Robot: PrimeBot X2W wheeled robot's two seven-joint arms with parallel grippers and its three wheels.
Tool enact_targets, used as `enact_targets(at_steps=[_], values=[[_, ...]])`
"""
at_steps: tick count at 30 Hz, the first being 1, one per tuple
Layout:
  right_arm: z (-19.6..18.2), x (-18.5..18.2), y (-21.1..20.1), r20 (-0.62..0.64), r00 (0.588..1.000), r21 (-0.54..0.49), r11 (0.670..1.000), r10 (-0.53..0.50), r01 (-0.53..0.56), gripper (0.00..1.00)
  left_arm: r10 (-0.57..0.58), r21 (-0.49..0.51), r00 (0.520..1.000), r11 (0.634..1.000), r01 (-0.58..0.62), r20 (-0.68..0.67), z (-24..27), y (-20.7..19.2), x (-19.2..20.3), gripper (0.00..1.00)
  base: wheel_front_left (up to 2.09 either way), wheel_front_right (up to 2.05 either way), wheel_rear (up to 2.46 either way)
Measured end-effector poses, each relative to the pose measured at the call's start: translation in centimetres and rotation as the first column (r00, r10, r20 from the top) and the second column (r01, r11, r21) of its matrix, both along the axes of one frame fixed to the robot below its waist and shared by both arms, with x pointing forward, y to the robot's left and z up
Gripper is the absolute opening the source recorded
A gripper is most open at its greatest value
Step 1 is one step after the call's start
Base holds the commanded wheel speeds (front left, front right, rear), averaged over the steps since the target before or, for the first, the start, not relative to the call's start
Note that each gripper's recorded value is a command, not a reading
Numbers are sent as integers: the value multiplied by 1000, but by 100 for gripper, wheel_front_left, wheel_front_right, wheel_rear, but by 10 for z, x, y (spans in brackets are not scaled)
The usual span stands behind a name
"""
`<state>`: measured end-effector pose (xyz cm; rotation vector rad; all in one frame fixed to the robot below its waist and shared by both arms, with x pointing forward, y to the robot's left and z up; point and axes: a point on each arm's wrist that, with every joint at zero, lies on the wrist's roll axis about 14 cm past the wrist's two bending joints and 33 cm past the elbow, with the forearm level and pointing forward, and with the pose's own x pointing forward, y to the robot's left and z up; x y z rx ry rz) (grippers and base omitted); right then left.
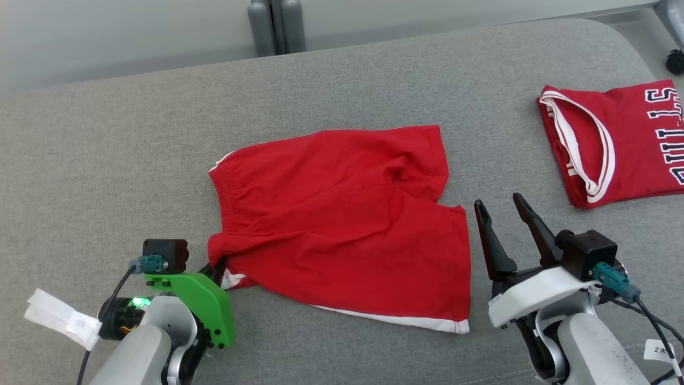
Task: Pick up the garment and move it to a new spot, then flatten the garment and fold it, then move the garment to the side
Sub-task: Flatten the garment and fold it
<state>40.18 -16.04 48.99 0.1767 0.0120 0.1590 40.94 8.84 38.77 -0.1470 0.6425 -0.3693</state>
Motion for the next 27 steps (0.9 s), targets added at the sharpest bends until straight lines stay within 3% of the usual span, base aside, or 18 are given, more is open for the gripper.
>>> enact_targets(at_steps=[3,5,14,22,27], values=[[2,-3,-4,3,1000,-3,1000,-9,9,100,20,10,1000,1000,-20,1,-4,3,4,0,0,0,0],[3,-4,-6,7,1000,-6,1000,-14,14,100,30,8,999,1000,-30,25,-3,3,6,100,0,0,0],[7,-10,-13,13,999,-12,999,-30,30,100,133,-155,969,983,-101,210,29,4,2,100,0,0,0],[15,-8,-5,31,1000,-18,1000,2,-1,100,313,-259,855,941,-220,412,78,39,-6,100,0,0,0],[18,-8,6,36,999,-16,999,30,-30,100,378,-298,754,921,-249,537,121,58,-13,100,0,0,0]])
